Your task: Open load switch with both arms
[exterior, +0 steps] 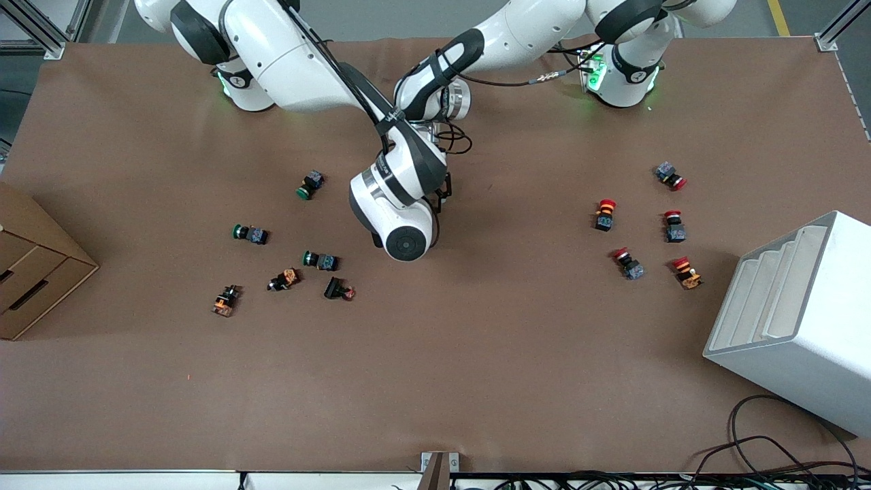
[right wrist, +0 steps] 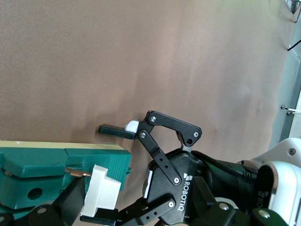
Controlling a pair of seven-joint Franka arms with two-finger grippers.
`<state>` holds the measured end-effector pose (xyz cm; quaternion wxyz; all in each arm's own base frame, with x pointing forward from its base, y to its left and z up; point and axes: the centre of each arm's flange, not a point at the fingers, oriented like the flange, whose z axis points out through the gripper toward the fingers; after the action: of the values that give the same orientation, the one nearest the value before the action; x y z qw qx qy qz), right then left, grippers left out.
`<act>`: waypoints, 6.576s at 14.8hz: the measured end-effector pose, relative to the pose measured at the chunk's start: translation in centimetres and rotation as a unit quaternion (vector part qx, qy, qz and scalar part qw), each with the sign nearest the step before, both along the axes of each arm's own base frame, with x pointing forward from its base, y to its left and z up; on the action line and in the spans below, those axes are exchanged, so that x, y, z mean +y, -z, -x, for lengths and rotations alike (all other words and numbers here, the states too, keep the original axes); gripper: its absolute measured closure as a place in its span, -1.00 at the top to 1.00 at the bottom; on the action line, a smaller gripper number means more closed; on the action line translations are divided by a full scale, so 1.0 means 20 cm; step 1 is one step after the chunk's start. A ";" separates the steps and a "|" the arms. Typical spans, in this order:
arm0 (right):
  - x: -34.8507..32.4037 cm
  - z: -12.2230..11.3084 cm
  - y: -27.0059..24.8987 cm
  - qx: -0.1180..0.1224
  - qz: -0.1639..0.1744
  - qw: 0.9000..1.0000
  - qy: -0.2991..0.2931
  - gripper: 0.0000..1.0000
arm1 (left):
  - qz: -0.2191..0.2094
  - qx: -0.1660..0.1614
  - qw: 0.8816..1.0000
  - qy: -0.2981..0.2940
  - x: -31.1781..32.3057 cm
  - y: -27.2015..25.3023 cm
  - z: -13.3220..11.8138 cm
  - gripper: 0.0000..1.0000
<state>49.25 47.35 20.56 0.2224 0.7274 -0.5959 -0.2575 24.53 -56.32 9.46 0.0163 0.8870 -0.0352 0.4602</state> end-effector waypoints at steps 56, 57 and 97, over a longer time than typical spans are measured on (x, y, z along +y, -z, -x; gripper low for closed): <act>-1.29 -0.89 -0.89 -0.183 -0.209 0.873 -0.402 1.00 | 0.009 0.011 0.999 -0.037 -0.10 -0.14 -0.11 1.00; -1.40 -0.91 -0.96 -0.184 -0.216 0.855 -0.435 1.00 | 0.009 0.010 0.999 -0.038 -0.10 -0.15 -0.13 1.00; -2.45 -0.29 -2.07 -0.196 -0.287 0.734 -0.583 1.00 | 0.022 0.122 0.984 -0.130 -0.04 -1.15 -0.87 1.00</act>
<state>55.11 -1.60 61.98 -0.0123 0.9959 0.0165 -0.0877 41.85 -57.11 32.52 -0.0206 0.9328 0.0929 0.3476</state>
